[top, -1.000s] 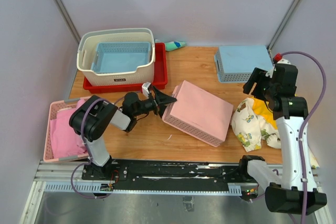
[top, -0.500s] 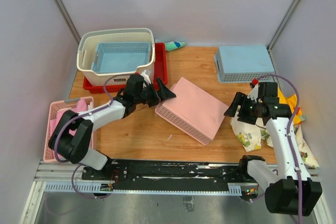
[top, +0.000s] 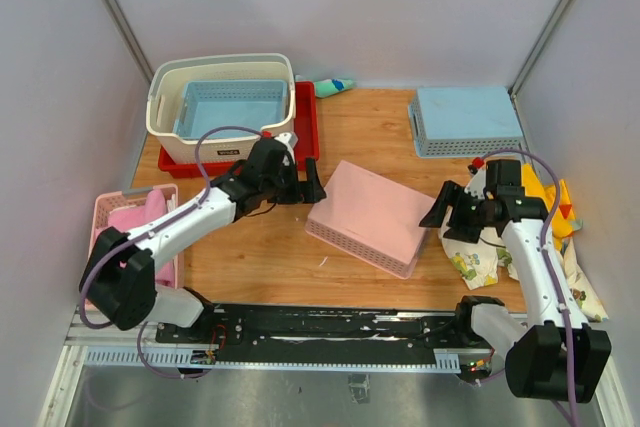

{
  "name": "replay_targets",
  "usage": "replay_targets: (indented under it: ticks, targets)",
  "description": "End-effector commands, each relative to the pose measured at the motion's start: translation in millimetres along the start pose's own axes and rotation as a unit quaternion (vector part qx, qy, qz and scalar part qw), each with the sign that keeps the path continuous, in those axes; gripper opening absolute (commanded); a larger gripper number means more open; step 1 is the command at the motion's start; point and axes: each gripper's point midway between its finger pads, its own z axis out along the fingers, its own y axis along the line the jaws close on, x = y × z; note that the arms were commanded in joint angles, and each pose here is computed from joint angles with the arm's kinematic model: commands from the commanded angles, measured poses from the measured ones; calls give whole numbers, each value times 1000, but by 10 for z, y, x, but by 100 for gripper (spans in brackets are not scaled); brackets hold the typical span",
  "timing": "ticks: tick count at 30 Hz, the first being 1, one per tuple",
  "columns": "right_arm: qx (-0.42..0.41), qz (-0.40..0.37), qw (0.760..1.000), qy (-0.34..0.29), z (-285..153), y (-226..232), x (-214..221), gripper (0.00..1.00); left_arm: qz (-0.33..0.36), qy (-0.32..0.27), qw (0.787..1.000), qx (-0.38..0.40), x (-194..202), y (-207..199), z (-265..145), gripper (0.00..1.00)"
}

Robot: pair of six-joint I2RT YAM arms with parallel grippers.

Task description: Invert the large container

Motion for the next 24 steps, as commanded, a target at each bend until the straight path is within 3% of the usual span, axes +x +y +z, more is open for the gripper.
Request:
replay_targets:
  ticks: [1,6,12,15,24]
  targets:
    - [-12,18,1000,14,30,-3,118,72,27,-17,1000,-2,-123,-48,-242,99]
    - [-26,43,998,31,120,-8,337,71,24,47,998,46,315,-250,-274,99]
    - [-39,62,997,19,186,13,341,72,12,103,984,147,768,-783,-225,99]
    - [-43,69,997,15,228,23,298,71,7,99,982,158,721,-870,-55,99]
    - [-29,93,995,29,451,-147,437,70,75,76,983,152,192,-1225,623,99]
